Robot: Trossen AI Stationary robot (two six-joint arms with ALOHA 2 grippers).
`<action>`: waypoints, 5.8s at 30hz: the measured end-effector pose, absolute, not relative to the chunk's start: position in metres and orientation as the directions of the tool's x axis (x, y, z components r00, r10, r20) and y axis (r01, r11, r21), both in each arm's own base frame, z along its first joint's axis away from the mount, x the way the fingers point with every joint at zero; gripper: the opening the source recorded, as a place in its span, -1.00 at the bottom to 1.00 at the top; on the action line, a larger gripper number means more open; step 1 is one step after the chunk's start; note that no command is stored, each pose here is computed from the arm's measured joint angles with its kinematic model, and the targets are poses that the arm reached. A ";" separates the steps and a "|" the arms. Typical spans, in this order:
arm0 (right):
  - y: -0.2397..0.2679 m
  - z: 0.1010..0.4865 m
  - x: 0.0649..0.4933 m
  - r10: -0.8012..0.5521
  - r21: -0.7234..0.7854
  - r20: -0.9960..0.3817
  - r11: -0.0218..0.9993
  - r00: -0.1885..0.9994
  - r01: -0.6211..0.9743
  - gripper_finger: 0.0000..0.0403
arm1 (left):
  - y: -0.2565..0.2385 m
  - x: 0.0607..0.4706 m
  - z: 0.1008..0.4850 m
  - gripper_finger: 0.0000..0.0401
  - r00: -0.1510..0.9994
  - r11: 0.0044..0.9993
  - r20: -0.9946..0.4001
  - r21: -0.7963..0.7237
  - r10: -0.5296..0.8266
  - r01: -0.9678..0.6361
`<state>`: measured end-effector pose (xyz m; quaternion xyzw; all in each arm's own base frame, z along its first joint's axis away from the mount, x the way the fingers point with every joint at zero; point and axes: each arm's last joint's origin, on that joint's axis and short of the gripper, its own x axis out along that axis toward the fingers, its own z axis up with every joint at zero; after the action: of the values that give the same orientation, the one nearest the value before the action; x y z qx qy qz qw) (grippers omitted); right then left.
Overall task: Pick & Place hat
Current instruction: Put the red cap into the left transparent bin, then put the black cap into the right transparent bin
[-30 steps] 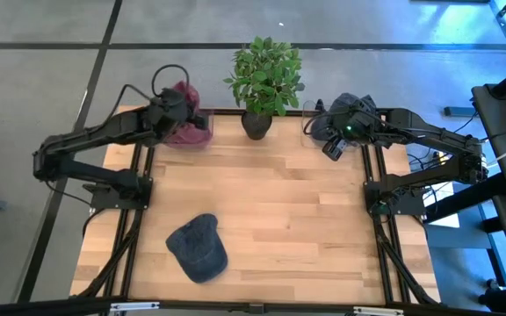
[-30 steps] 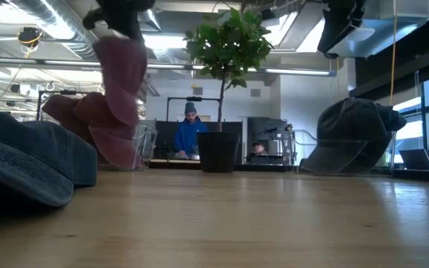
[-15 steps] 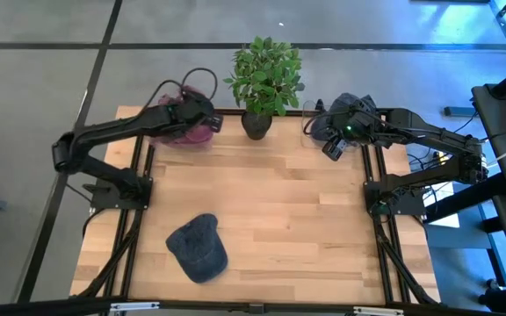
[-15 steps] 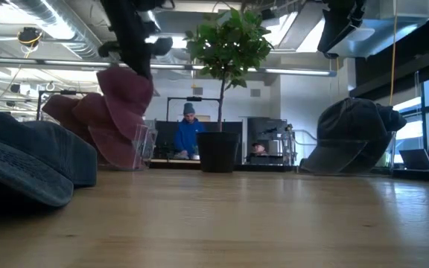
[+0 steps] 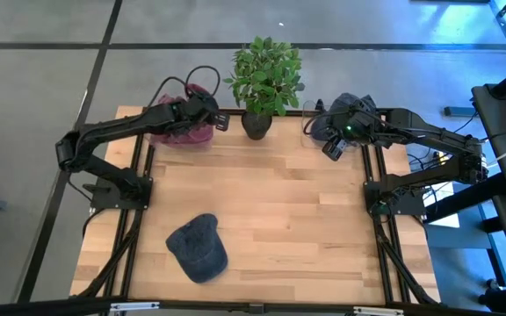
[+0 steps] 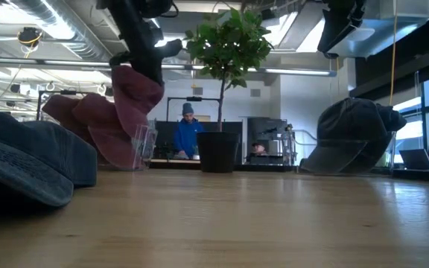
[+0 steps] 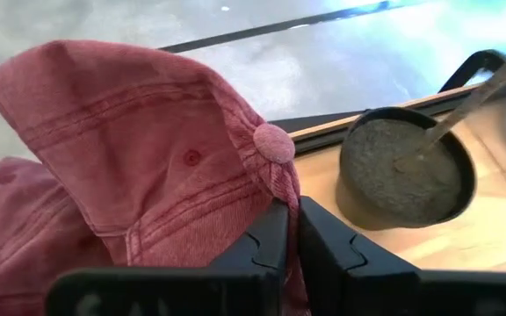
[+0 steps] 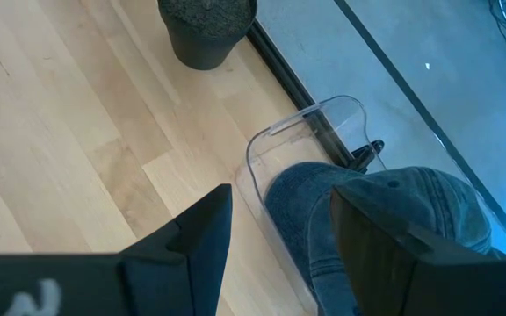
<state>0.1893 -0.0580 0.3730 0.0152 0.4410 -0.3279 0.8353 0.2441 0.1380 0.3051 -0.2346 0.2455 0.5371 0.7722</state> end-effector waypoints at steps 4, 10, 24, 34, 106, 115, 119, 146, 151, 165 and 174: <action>-0.058 0.373 0.189 -0.535 -0.264 -0.747 0.784 0.396 0.561 -0.04 | 0.139 0.243 0.305 -0.85 0.296 0.327 -0.633 -0.071 0.715 -0.942; -0.058 0.373 0.189 -0.534 -0.264 -0.747 0.785 0.396 0.561 -0.04 | 0.137 0.241 0.302 -0.96 0.289 0.354 -0.671 -0.042 0.683 -0.934; -0.058 0.373 0.189 -0.534 -0.263 -0.747 0.785 0.396 0.561 -0.04 | 0.134 0.233 0.296 -0.68 0.187 0.370 -0.701 0.117 0.688 -0.922; -0.058 0.373 0.189 -0.534 -0.263 -0.747 0.785 0.396 0.561 -0.04 | 0.138 0.228 0.285 -0.27 0.194 0.361 -0.746 0.067 0.637 -0.930; -0.058 0.373 0.189 -0.534 -0.263 -0.747 0.785 0.396 0.561 -0.04 | -0.062 0.253 0.166 -0.08 -0.190 0.884 -0.973 -0.029 -0.132 -0.466; -0.058 0.373 0.189 -0.534 -0.263 -0.747 0.785 0.396 0.561 -0.04 | -0.079 0.236 0.145 -0.08 -0.210 0.881 -0.967 -0.028 -0.144 -0.473; -0.058 0.373 0.189 -0.534 -0.263 -0.747 0.785 0.396 0.561 -0.04 | -0.085 0.236 0.137 -0.08 -0.141 0.878 -0.980 -0.057 -0.140 -0.476; -0.058 0.373 0.189 -0.534 -0.263 -0.747 0.785 0.396 0.561 -0.04 | -0.069 0.260 0.163 -0.96 0.089 0.984 -0.996 0.004 0.020 -0.178; -0.058 0.373 0.189 -0.534 -0.263 -0.747 0.785 0.396 0.561 -0.04 | -0.057 0.281 0.202 -0.97 0.218 0.994 -0.976 -0.012 0.011 -0.105; -0.059 0.375 0.192 -0.541 -0.316 -0.727 0.810 0.423 0.494 -0.04 | -0.023 0.339 0.334 -0.98 0.688 0.934 -0.711 0.329 0.148 0.139; -0.059 0.375 0.195 -0.521 -0.240 -0.728 0.802 0.445 0.547 -0.04 | 0.013 0.360 0.355 -0.98 0.811 0.775 -0.536 0.607 0.233 0.178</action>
<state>0.1949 -0.0587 0.3751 0.0152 0.4227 -0.3143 0.8499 0.3603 0.0133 0.3554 0.3352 0.3066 0.0155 0.8907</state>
